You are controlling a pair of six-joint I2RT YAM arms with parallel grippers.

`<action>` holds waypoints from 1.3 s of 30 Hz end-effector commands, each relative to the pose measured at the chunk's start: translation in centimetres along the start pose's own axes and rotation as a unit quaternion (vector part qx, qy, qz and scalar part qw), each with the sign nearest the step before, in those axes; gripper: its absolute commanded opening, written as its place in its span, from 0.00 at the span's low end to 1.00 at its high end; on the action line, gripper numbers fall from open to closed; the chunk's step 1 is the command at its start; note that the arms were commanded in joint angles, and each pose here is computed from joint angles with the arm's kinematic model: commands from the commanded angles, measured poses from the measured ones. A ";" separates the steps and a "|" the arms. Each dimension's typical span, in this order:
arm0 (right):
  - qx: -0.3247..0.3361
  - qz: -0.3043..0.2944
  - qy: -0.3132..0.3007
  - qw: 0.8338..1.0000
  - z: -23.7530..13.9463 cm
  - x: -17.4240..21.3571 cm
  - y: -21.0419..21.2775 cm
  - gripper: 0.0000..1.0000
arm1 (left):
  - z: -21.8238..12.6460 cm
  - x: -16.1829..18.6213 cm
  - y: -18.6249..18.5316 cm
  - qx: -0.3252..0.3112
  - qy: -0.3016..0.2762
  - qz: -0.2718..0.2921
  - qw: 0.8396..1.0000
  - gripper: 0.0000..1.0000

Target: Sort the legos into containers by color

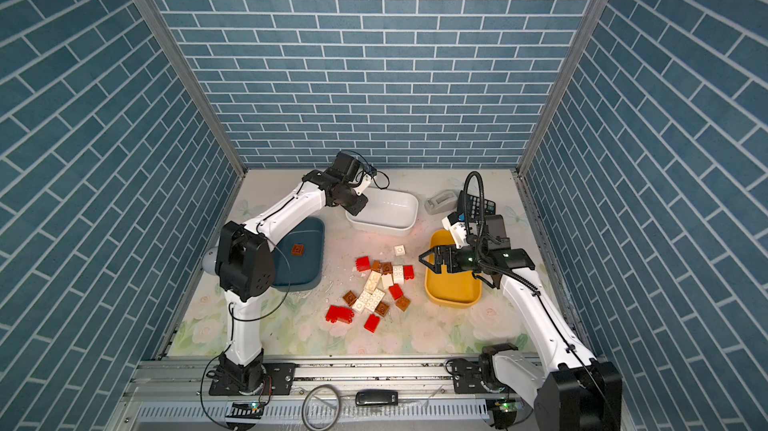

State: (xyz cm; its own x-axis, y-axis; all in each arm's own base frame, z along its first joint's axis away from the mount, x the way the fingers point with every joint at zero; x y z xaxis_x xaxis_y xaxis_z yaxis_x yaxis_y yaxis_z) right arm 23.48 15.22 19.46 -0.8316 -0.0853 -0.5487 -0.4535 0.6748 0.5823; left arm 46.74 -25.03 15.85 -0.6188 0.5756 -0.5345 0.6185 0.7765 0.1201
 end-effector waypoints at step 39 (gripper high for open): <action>-0.010 -0.028 -0.011 1.000 -0.5 0.6 0.7 0.99 | -4.3 11.7 -9.9 0.134 0.101 0.137 0.976 0.74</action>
State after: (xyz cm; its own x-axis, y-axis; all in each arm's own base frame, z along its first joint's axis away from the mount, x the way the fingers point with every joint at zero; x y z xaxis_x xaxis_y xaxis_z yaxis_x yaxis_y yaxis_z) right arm 23.15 15.19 19.99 -0.8144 -0.0818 -0.5745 -0.4725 0.6683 0.5745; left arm 32.45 -25.06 12.77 -0.5696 0.7488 -0.3389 0.7962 0.6051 -0.0012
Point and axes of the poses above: each gripper's point midway between its finger pads, its own z axis out along the fingers, its own y axis along the line the jaws close on, x = y × z, the point moved 2 cm from there along -z, back along the fingers
